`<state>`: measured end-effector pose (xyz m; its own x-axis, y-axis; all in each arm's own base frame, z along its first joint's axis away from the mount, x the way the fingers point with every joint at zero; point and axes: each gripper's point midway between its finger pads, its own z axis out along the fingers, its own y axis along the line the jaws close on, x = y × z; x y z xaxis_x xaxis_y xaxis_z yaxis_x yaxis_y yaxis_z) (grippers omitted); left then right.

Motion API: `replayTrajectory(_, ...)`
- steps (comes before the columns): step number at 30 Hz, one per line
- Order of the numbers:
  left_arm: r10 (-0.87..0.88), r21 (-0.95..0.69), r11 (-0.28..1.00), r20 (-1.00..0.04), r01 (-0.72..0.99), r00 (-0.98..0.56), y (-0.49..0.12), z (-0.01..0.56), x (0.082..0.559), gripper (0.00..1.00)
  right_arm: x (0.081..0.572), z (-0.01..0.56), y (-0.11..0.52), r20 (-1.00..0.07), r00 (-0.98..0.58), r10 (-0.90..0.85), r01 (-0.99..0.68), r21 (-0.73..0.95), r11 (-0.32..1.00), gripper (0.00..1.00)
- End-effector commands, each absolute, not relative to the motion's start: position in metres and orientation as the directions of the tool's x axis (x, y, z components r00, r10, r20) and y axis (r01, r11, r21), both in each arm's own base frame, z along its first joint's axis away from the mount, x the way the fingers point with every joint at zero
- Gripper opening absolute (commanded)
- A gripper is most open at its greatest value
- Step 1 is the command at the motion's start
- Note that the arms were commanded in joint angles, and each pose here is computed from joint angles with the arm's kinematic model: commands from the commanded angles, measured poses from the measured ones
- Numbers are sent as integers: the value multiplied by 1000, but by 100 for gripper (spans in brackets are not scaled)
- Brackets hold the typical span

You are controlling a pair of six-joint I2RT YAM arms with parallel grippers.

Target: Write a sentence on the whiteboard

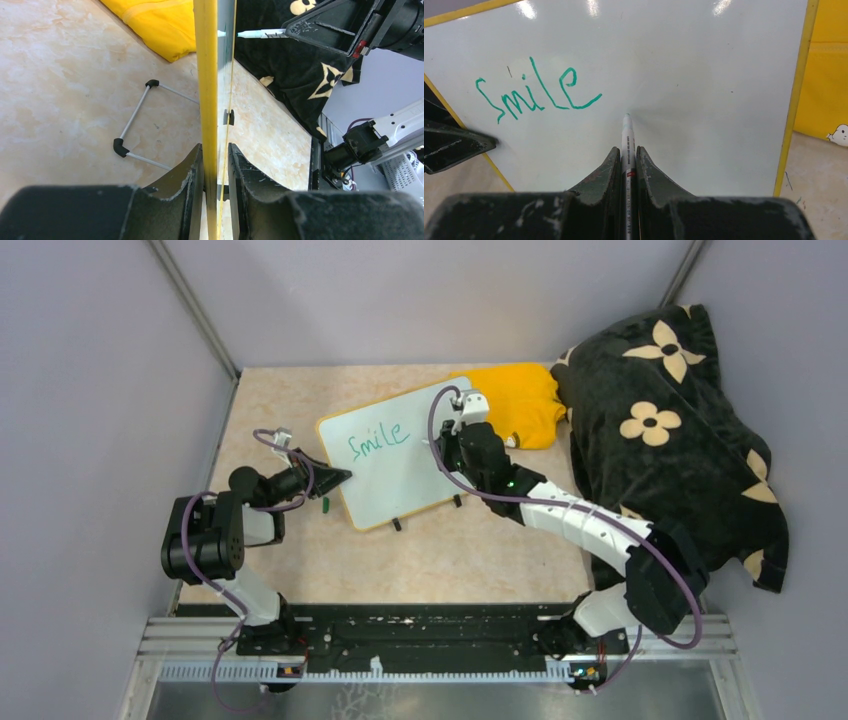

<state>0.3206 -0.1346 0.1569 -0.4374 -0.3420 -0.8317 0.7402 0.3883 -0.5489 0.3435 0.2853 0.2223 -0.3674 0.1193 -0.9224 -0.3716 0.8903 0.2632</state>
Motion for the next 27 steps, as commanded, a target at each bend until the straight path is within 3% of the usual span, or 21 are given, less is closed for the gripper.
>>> replayTrajectory(1,-319,-491,388,-866,780,-386,-137,166,323,29,357,270,296,-935,-283,212,-395,315,863,0)
replayTrajectory(27,-317,-490,385,-866,782,-387,-138,167,322,29,363,248,297,-927,-324,189,-380,311,871,0)
